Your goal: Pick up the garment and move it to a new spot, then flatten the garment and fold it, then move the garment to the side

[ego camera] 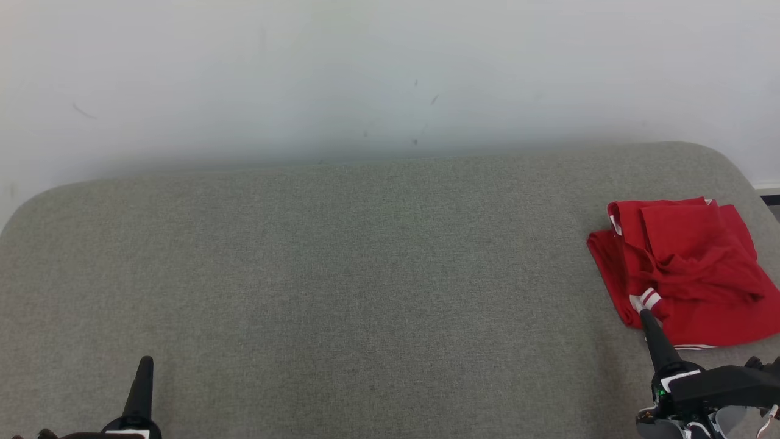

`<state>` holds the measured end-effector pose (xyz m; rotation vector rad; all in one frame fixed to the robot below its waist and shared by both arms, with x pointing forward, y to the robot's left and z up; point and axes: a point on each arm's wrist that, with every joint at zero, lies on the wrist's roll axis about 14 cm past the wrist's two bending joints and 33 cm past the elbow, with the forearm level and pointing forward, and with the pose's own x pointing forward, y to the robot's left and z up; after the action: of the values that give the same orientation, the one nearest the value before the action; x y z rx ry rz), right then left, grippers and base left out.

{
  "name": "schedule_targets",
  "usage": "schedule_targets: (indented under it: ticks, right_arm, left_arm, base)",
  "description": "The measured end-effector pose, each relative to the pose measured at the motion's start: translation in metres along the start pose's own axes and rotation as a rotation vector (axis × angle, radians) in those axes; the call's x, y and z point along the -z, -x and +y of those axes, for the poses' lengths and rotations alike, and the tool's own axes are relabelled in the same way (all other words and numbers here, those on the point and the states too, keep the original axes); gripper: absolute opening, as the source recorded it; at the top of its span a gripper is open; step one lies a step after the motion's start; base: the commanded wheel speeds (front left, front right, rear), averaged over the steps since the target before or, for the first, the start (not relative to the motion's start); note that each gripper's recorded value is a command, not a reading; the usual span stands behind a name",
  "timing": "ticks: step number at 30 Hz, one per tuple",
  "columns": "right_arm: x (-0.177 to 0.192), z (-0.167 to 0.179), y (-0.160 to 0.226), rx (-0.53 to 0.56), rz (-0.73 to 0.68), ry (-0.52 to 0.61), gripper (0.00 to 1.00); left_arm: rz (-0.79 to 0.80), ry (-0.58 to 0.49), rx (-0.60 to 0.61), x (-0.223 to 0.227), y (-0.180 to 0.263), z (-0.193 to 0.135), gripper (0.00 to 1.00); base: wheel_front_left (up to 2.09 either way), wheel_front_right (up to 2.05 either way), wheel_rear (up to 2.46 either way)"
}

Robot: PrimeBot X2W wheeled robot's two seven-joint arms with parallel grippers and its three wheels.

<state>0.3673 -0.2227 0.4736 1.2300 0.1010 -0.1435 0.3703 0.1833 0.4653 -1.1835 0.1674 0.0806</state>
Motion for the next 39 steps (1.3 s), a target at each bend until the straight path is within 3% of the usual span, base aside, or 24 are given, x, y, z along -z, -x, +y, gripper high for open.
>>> schedule_targets:
  ticks: [22,39]
  right_arm:
    - [0.014,0.01,-0.008,-0.061,0.026,-0.326,0.0]
    - [0.015,0.011,-0.008,-0.064,0.025,-0.343,0.0]
  left_arm:
    - [-0.017,0.376,0.075,-0.011,-0.005,-0.009,0.0]
    - [-0.018,0.383,0.083,-0.012,-0.007,-0.012,0.0]
  base:
    - [0.0,0.0,0.0]
    - [0.0,0.0,0.0]
